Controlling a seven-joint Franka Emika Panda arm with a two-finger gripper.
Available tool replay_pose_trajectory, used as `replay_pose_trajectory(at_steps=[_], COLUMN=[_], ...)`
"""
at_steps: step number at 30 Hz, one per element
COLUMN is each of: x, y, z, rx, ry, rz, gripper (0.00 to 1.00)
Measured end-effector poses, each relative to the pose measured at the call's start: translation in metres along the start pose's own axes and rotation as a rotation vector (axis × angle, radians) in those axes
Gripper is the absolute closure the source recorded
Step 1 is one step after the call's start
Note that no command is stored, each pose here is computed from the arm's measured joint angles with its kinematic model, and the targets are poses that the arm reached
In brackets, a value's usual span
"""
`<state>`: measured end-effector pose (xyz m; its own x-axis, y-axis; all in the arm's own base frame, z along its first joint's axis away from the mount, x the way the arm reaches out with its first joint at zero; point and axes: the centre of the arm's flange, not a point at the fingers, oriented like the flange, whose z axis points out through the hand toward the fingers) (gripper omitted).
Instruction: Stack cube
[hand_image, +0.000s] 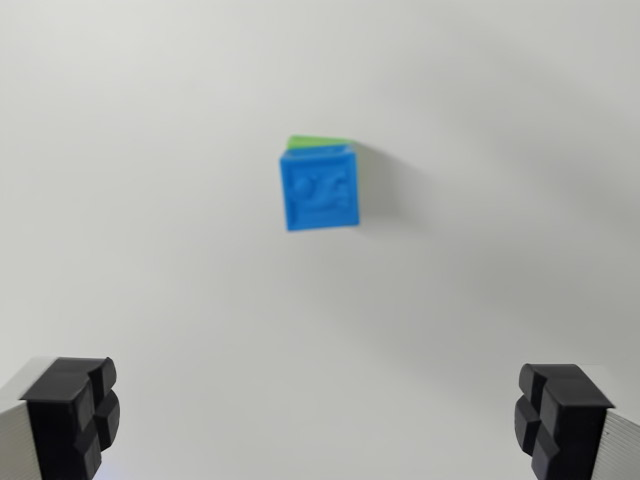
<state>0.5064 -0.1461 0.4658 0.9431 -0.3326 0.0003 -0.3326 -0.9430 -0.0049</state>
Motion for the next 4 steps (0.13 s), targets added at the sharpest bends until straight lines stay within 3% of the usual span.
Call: replay_pose_trajectory(at_steps=[4], x=[0.0], y=[0.0], z=[0.0], rx=[0.0], ry=[0.0], rz=[0.0], gripper=[0.0])
